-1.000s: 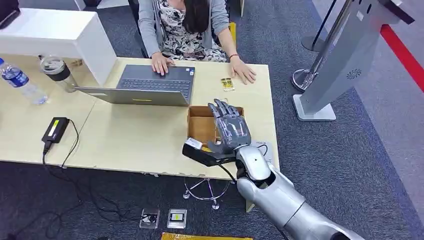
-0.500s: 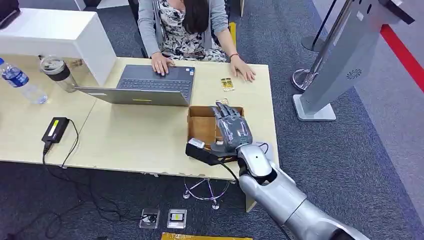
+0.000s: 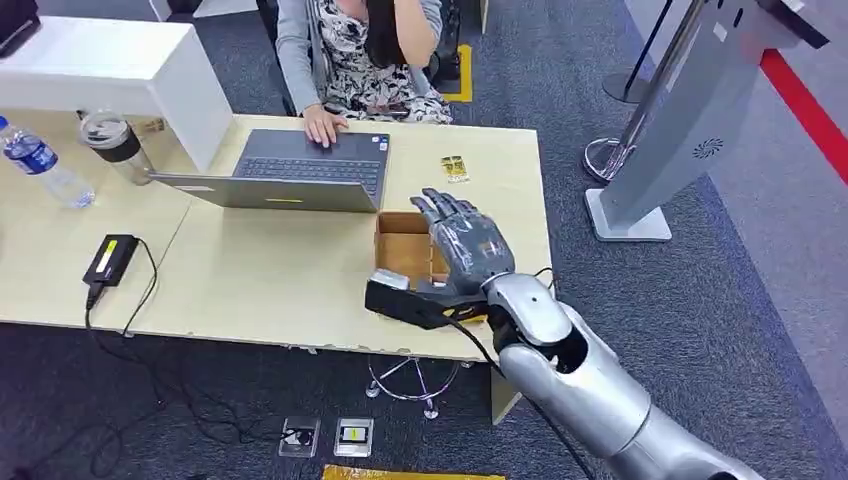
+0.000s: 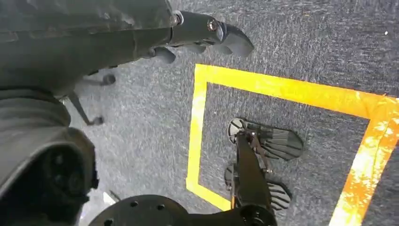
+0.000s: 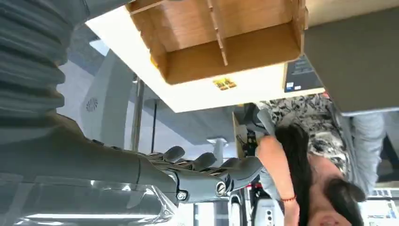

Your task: Pass the card to the sensor for recognition and then transmit it.

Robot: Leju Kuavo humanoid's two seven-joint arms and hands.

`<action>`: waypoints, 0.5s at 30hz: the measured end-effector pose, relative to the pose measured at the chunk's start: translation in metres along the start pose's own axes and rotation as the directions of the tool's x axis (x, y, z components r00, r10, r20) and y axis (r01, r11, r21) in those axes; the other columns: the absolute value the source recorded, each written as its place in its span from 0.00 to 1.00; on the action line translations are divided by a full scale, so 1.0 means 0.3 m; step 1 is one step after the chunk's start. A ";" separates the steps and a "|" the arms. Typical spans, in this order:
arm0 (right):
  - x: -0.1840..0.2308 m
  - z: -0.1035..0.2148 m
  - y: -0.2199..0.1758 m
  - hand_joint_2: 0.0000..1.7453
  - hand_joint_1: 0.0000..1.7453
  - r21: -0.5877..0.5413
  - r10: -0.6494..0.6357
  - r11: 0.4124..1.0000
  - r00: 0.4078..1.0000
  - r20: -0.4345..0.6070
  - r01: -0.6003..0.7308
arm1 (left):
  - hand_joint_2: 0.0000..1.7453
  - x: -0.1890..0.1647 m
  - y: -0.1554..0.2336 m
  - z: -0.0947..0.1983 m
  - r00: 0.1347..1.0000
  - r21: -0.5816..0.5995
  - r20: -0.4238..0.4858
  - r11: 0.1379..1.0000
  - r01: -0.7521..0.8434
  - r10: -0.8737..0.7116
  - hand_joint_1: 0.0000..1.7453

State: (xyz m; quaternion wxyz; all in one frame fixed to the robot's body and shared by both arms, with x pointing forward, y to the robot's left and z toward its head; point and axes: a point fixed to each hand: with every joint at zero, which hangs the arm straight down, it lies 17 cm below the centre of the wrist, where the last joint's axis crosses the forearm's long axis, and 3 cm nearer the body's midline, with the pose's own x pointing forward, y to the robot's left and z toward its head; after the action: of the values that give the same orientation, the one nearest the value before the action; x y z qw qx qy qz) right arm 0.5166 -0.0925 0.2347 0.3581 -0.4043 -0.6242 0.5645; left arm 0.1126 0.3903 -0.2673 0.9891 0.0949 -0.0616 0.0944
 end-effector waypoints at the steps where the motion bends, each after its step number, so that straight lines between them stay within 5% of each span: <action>1: 0.000 0.013 -0.012 1.00 0.00 -0.009 -0.002 1.000 1.000 0.001 0.002 | 0.00 -0.002 0.000 0.000 1.000 -0.001 -0.002 1.000 -0.005 0.005 0.00; 6: 0.000 0.053 -0.101 1.00 0.00 -0.079 0.030 0.996 0.999 0.012 -0.029 | 0.00 -0.001 0.000 0.000 1.000 -0.001 -0.002 1.000 -0.009 0.009 0.00; 15: -0.003 0.102 -0.067 1.00 0.00 -0.073 0.064 0.995 0.998 -0.003 -0.064 | 0.00 -0.001 0.003 0.000 1.000 0.003 -0.002 1.000 -0.010 0.010 0.00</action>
State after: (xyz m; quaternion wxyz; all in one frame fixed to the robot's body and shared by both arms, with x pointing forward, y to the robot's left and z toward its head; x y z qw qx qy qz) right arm 0.4874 -0.1068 0.2514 0.3251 -0.4371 -0.6308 0.5525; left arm 0.1122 0.3910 -0.2673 0.9885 0.0961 -0.0609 0.0997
